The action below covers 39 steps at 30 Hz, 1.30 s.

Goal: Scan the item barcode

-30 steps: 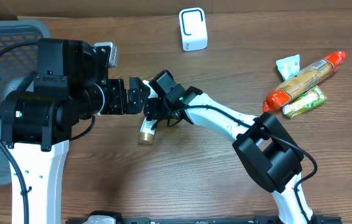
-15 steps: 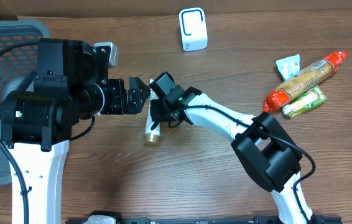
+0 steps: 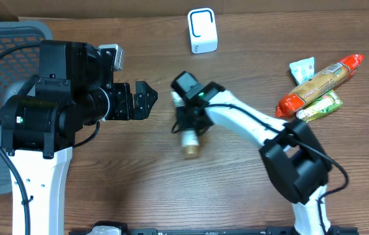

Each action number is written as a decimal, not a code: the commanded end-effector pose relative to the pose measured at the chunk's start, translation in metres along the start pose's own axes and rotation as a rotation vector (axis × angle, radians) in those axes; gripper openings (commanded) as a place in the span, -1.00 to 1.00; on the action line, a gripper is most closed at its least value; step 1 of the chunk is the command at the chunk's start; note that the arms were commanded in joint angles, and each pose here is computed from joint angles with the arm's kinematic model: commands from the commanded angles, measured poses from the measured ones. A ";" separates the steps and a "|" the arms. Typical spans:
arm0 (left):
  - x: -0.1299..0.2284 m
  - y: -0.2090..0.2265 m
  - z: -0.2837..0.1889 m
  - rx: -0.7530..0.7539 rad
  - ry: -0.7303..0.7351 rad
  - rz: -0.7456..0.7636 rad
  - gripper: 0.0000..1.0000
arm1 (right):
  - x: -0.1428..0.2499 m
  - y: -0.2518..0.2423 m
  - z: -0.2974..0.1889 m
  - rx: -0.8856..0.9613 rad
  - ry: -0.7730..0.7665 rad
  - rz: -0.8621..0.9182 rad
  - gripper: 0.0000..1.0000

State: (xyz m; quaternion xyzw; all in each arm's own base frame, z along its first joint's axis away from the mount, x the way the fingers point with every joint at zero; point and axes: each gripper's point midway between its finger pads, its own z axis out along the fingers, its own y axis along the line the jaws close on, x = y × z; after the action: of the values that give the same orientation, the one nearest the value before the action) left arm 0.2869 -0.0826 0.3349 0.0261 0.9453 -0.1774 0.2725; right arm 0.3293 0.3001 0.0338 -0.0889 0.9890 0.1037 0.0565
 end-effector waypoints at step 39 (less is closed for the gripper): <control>0.000 -0.004 0.000 0.013 0.002 0.029 0.99 | -0.023 -0.015 -0.006 0.385 -0.177 -0.173 0.68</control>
State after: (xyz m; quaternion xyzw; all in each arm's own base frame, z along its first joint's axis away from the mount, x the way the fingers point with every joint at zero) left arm 0.2869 -0.0826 0.3349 0.0261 0.9453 -0.1774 0.2725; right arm 0.3158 0.2974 0.0196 -0.1586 0.9768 -0.0727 0.1243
